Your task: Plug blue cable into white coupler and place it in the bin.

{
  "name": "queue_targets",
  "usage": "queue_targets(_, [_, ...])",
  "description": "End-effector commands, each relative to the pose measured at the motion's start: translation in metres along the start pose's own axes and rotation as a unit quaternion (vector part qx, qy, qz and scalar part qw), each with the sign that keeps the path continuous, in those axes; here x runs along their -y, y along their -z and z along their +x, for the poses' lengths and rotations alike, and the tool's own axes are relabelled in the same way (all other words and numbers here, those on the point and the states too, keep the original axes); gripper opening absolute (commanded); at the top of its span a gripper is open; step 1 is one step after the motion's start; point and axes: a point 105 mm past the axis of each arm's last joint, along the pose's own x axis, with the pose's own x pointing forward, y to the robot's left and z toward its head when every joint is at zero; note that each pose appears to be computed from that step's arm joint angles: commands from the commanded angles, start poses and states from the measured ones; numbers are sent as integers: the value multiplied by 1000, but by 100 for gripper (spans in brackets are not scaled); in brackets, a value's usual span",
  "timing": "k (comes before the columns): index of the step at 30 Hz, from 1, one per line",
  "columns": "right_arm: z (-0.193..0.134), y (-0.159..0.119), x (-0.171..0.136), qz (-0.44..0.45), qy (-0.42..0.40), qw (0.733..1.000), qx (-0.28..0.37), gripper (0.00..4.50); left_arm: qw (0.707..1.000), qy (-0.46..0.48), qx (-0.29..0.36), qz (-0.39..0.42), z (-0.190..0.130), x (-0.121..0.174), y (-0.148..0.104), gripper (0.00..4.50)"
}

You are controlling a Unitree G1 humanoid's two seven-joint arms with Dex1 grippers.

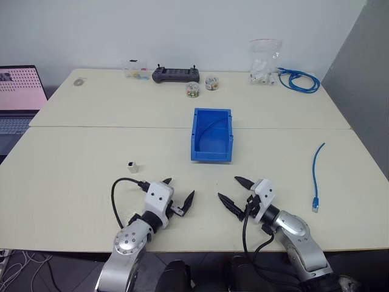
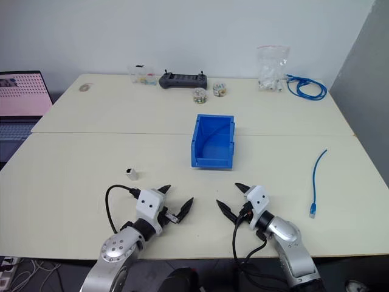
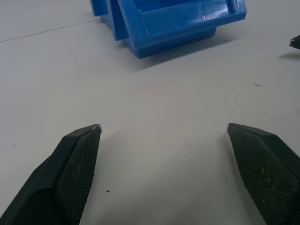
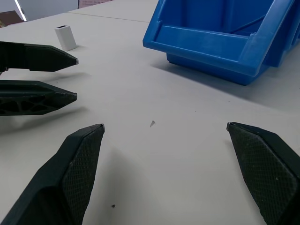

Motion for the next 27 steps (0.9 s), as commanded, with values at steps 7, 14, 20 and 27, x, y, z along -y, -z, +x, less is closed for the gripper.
queue_targets(7, [4,-10,-3,3,-12,1000,17,445,999,12,20,-24,-4,8,-5,450])
queue_targets(14, [4,-11,-3,4,-11,1000,17,445,1000,12,9,-12,-4,7,-4,450])
queue_targets(20, [6,-12,-2,-5,-5,1000,15,445,997,66,27,7,-4,15,-15,450])
queue_targets(27, [9,-18,0,-15,-5,1000,21,445,988,149,25,-13,-12,22,-20,450])
